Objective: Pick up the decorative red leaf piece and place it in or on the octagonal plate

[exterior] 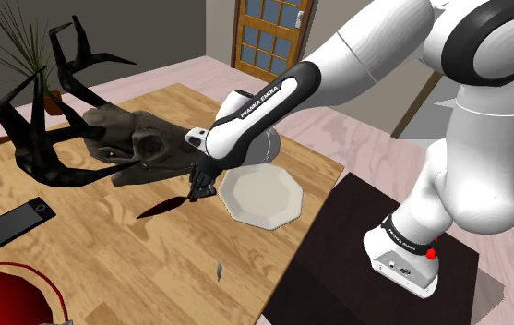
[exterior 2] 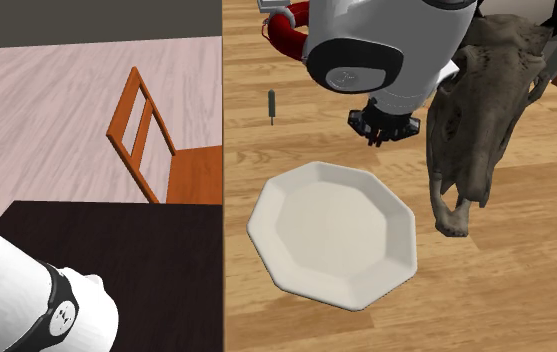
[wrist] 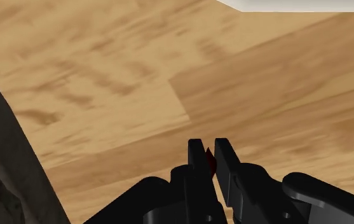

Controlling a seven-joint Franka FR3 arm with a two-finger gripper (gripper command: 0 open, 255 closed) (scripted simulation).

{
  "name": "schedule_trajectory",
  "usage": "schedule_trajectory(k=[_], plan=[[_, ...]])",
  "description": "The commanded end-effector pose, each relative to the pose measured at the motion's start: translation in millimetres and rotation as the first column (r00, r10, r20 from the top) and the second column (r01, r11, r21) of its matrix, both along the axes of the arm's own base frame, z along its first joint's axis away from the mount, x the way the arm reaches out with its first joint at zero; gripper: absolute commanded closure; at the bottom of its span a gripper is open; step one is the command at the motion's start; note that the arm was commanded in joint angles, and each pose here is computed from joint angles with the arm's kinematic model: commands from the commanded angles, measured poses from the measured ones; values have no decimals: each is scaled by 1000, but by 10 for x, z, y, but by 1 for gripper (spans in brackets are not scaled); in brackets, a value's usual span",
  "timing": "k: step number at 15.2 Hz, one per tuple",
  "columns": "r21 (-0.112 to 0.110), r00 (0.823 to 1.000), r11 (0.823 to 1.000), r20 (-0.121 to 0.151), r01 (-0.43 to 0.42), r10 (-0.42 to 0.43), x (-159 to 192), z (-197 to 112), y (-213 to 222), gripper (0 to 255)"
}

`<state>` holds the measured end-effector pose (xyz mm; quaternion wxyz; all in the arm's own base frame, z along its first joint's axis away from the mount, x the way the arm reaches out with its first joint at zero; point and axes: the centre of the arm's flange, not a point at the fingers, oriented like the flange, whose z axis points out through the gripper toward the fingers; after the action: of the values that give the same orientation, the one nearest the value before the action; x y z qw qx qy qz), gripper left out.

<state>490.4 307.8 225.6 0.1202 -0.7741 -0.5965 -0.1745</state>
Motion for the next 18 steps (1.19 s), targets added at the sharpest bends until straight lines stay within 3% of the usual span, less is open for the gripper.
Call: schedule_trajectory(k=[1, 13, 18], plan=[[0, 1000, 1000, 0, 0, 0, 6, 109, 13, 255], [0, 1000, 1000, 0, 0, 0, 6, 695, 13, 255], [0, 1000, 1000, 0, 0, 0, -247, 685, -597, 255]])
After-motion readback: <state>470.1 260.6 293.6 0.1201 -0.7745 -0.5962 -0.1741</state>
